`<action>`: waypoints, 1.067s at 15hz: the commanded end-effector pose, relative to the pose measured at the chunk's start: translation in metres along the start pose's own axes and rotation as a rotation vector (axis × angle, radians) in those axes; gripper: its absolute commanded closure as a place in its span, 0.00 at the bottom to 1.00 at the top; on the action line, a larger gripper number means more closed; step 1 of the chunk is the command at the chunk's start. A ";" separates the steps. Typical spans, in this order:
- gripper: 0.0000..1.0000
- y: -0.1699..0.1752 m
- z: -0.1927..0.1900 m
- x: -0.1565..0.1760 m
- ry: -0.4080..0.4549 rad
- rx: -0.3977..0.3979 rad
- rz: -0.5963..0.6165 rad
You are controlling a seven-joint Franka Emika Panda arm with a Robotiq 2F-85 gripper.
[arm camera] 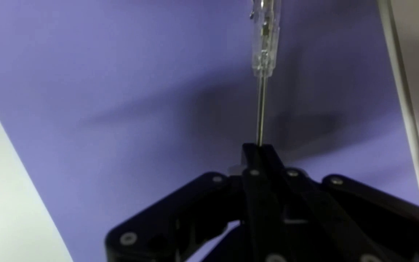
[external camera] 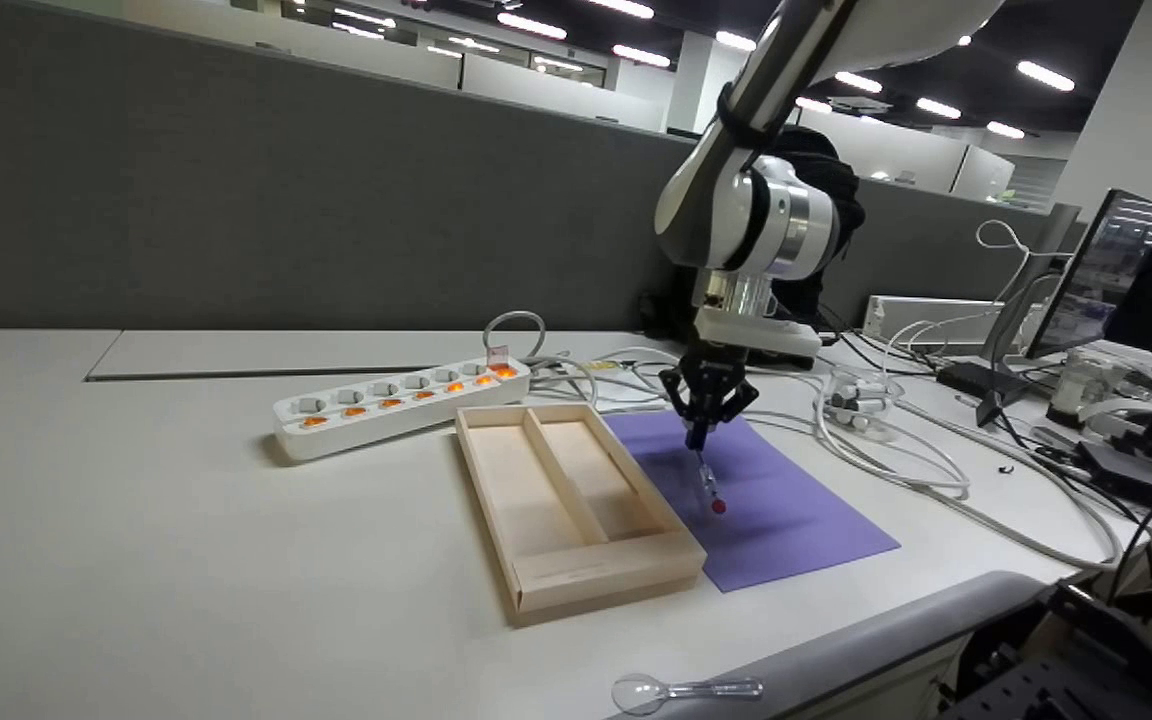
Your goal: Remove the screwdriver from the tray and put it on the table
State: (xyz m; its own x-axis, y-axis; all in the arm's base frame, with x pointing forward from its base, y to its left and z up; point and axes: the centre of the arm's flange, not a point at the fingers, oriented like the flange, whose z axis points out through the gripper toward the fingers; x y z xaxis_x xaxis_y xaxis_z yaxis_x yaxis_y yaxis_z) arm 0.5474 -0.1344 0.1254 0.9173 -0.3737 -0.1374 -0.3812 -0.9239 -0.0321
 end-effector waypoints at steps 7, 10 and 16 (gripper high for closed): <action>0.69 0.001 0.009 0.006 -0.008 0.029 0.069; 0.54 0.001 0.003 0.007 -0.001 0.035 0.073; 0.14 -0.013 -0.028 0.012 0.058 0.056 0.057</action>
State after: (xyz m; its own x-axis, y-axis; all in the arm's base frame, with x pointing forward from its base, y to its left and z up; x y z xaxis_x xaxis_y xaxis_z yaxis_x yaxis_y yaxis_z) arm 0.5587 -0.1339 0.1273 0.9055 -0.4077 -0.1175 -0.4163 -0.9072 -0.0606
